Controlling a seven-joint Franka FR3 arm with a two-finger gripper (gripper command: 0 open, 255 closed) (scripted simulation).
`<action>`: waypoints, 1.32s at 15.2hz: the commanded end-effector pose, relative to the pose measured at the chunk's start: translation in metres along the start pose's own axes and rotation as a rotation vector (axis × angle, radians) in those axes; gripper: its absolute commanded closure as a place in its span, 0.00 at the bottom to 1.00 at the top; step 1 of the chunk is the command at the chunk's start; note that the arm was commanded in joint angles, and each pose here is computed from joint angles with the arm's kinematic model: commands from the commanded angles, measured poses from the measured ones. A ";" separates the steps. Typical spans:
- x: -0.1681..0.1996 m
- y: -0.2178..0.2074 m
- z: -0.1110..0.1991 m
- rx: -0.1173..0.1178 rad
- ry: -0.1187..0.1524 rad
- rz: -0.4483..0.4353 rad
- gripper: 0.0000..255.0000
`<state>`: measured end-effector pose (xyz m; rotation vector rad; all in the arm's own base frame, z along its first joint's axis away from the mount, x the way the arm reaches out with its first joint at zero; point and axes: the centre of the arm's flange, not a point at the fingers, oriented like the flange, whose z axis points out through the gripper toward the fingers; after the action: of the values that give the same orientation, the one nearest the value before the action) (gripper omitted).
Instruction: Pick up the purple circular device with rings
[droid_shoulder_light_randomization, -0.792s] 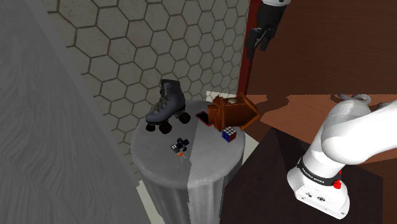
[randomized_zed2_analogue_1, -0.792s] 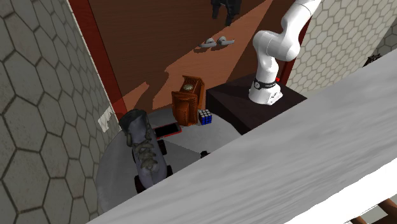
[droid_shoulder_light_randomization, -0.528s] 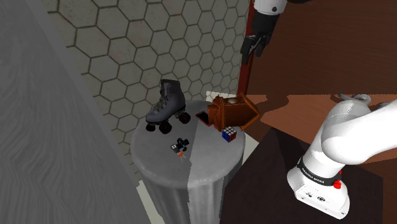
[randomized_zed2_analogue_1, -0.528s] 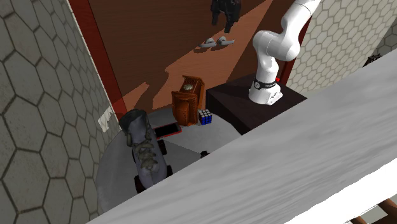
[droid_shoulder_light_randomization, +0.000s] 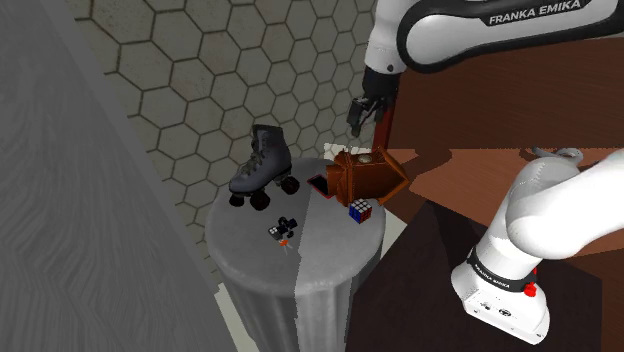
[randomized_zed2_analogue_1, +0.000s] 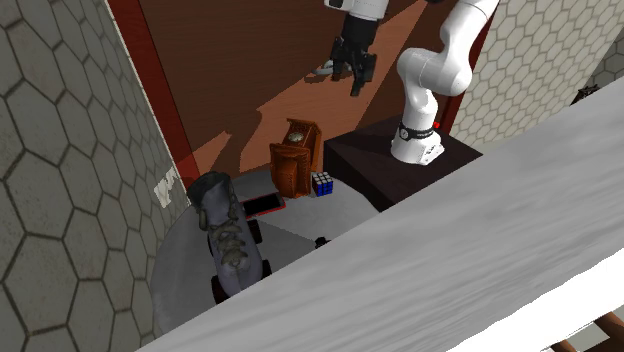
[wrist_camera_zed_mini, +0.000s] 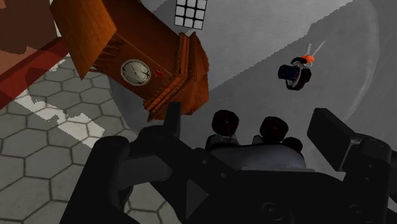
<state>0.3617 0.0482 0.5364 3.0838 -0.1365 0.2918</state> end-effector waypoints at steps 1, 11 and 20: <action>0.003 -0.014 0.022 0.003 0.005 0.008 0.00; 0.024 -0.086 0.129 0.015 0.019 0.045 0.00; 0.047 -0.150 0.225 0.025 0.032 0.077 0.00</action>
<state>0.4596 0.1757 0.3298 3.0998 -0.2460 0.3439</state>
